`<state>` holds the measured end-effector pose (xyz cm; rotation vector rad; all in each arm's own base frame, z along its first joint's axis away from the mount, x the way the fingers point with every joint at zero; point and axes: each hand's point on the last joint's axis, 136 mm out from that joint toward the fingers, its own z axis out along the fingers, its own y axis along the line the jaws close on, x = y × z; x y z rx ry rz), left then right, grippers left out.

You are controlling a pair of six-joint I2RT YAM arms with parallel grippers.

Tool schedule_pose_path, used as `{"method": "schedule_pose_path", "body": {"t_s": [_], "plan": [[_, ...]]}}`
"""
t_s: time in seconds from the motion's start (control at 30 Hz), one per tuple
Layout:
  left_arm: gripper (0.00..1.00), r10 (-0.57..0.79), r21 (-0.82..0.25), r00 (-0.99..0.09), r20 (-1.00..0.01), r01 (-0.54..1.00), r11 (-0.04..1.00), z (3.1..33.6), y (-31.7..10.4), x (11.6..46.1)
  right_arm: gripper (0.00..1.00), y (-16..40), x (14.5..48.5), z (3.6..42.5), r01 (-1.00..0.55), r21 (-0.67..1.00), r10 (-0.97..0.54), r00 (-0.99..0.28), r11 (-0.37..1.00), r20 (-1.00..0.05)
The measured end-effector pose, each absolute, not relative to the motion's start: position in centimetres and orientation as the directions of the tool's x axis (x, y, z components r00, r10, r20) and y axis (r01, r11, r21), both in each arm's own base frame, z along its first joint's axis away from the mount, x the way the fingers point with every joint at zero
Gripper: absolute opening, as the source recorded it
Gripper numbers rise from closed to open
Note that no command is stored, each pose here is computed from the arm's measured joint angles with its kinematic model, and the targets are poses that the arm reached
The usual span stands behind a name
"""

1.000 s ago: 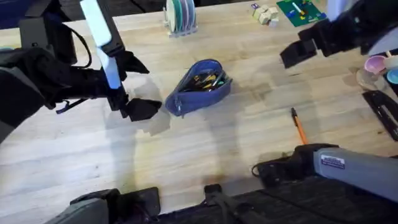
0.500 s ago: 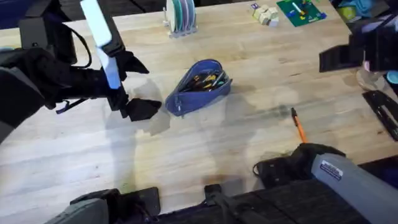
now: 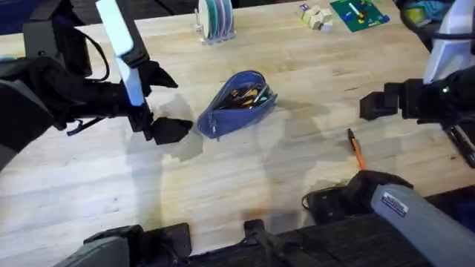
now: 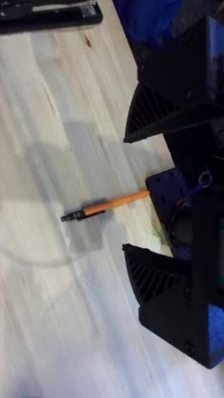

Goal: Unzip the bag, pick up the pens from the table one at a time and place them inside, then zip the bag closed.

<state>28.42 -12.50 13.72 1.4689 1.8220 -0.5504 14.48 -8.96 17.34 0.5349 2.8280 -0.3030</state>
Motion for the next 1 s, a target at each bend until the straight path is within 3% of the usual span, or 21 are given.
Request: {"method": "schedule_pose_path", "body": {"t_s": [0.27,0.7,1.0], "plan": [[0.993,0.652,0.109,-0.091,-0.753,0.96,0.259,13.7,-12.5,28.4,0.998,-9.4,15.1,17.1,0.411,-0.153,0.359,-0.89,0.899,-0.282],[0.993,0.652,0.109,-0.091,-0.753,0.96,0.259,13.7,-12.5,28.4,0.998,-9.8,16.3,13.4,0.445,-0.149,0.437,-0.895,0.883,-0.086],[0.993,0.652,0.109,-0.091,-0.753,0.96,0.259,13.7,-12.5,28.4,0.998,-10.0,16.8,9.9,0.476,-0.144,0.465,-0.879,0.868,-0.101]]}}
